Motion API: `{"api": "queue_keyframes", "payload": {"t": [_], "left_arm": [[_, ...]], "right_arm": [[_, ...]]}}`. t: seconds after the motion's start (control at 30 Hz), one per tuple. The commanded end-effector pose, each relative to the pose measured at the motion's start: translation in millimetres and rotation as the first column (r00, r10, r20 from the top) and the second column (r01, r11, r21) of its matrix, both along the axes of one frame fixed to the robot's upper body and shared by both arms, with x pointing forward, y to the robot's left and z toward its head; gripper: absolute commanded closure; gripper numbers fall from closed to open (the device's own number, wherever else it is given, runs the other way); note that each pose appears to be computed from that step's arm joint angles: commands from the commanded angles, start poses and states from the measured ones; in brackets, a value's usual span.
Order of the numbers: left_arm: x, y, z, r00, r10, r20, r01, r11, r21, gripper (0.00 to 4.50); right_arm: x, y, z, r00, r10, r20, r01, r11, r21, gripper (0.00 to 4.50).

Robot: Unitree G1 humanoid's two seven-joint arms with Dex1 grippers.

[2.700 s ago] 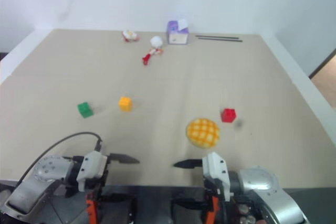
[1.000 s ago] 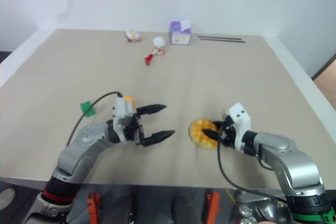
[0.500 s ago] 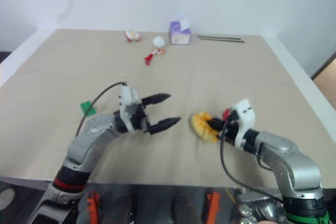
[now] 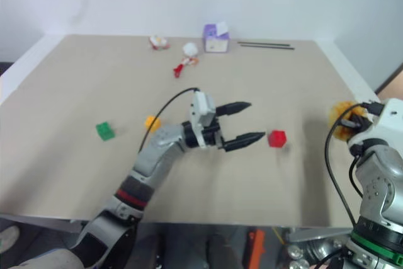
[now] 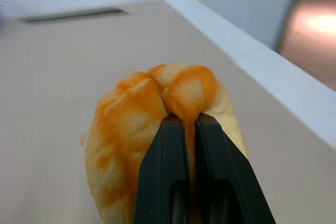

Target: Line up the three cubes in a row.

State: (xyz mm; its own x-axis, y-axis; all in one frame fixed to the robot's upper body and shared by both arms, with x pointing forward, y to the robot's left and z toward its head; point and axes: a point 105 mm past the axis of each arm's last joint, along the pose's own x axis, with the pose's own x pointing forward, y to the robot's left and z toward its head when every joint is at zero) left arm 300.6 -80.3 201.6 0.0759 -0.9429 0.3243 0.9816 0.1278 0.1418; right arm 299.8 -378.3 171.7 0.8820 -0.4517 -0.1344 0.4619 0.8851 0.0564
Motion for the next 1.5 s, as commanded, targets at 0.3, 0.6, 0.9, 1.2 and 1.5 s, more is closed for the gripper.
{"api": "queue_keyframes", "payload": {"t": [0.3, 0.6, 0.9, 1.2, 1.5], "left_arm": [[-5, -7, 6, 0.998, -0.005, 0.068, 0.006, 1.0, -0.016, 0.0], [1, 2, 4, 0.998, 0.031, 0.058, -0.03, 0.999, -0.018, 0.0], [7, 30, -12, 0.997, 0.065, 0.041, -0.067, 0.997, 0.035, 0.0], [9, 35, -12, 0.996, 0.077, 0.035, -0.078, 0.996, 0.049, 0.0], [9, 36, -10, 0.996, 0.08, 0.039, -0.081, 0.995, 0.049, 0.0]], "right_arm": [[-15, -20, -12, 0.99, -0.128, -0.061, 0.128, 0.992, 0.01, 2.08], [-5, -7, 10, 0.999, -0.042, 0.022, 0.043, 0.998, -0.055, 0.03], [17, 91, 15, 0.955, 0.29, 0.06, -0.285, 0.955, -0.083, 0.03], [31, 142, -19, 0.936, 0.353, -0.006, -0.353, 0.933, -0.066, 0.03], [34, 138, -45, 0.945, 0.317, -0.079, -0.321, 0.946, -0.041, 0.03]]}}
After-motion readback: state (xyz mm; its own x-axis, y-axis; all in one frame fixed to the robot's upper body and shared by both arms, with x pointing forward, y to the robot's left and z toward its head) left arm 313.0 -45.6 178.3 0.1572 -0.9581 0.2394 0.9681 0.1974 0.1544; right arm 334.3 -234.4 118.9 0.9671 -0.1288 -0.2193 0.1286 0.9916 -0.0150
